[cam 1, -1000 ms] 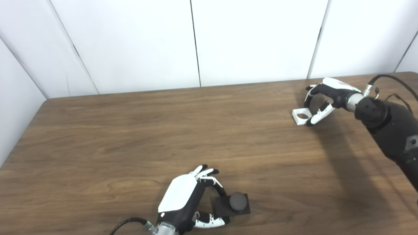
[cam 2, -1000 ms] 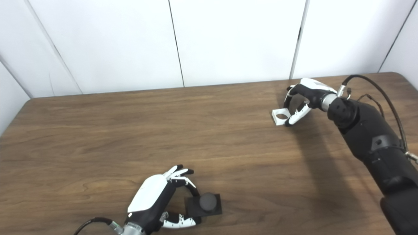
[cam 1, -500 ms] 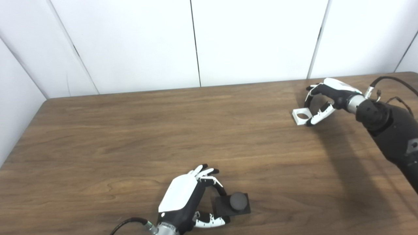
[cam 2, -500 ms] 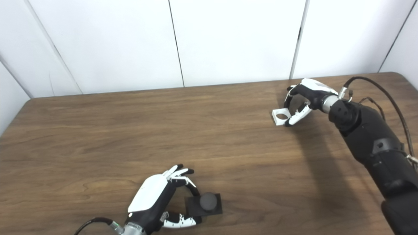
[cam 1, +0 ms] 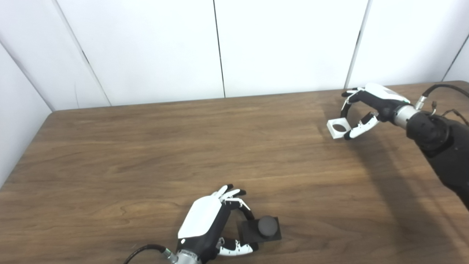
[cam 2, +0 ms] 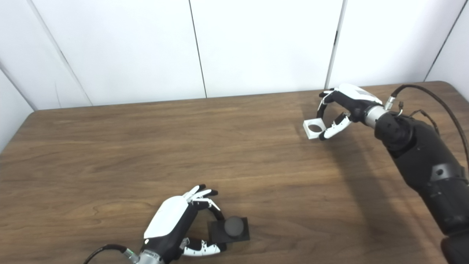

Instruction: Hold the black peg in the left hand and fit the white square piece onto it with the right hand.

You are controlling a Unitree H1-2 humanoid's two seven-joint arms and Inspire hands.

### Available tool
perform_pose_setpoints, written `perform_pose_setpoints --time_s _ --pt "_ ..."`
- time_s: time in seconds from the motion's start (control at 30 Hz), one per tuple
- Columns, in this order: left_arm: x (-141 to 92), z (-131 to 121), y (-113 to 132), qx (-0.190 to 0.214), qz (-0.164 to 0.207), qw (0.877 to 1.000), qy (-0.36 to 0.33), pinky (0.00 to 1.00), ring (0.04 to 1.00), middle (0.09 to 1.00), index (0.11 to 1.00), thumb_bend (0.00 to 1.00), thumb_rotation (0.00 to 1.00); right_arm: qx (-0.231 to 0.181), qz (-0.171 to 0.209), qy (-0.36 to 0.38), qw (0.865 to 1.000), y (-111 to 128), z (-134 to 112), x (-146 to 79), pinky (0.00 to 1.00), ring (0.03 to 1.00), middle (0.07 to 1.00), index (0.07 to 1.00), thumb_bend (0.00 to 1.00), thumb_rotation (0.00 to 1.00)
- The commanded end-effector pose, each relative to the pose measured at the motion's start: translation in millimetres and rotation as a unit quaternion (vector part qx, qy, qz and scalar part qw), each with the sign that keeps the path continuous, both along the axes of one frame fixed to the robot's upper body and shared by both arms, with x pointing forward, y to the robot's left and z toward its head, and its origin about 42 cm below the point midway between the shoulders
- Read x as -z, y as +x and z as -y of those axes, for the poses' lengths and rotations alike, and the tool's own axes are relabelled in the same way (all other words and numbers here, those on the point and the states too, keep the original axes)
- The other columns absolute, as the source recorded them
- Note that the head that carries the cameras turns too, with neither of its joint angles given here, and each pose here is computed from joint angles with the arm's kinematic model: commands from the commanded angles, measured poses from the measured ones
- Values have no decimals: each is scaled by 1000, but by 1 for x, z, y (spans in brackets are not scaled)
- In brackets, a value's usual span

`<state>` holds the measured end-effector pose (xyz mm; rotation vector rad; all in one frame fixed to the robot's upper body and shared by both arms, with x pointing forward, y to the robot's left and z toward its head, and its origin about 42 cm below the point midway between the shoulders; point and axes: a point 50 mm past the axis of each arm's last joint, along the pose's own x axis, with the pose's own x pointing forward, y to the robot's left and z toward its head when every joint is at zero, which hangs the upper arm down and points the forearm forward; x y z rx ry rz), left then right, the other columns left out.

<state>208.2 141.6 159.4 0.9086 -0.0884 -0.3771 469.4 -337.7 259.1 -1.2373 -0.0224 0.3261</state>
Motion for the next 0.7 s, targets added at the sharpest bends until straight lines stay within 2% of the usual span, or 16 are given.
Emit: perform_pose_setpoints --time_s 0.0,0.3,0.67 --pt "1 5 3 -3 3 1000 -2 946 970 876 490 494 71 -21 49 -3 999 1 -2 -39 923 994 914 489 525 143" --pt "3 6 4 -4 -2 1000 -7 968 969 872 490 494 71 -85 77 8 993 -32 -27 -60 943 1000 916 489 526 148" --pt "3 8 6 -3 -1 1000 -5 973 967 869 490 494 72 -171 92 42 980 -91 -68 -85 915 1000 936 489 526 148"
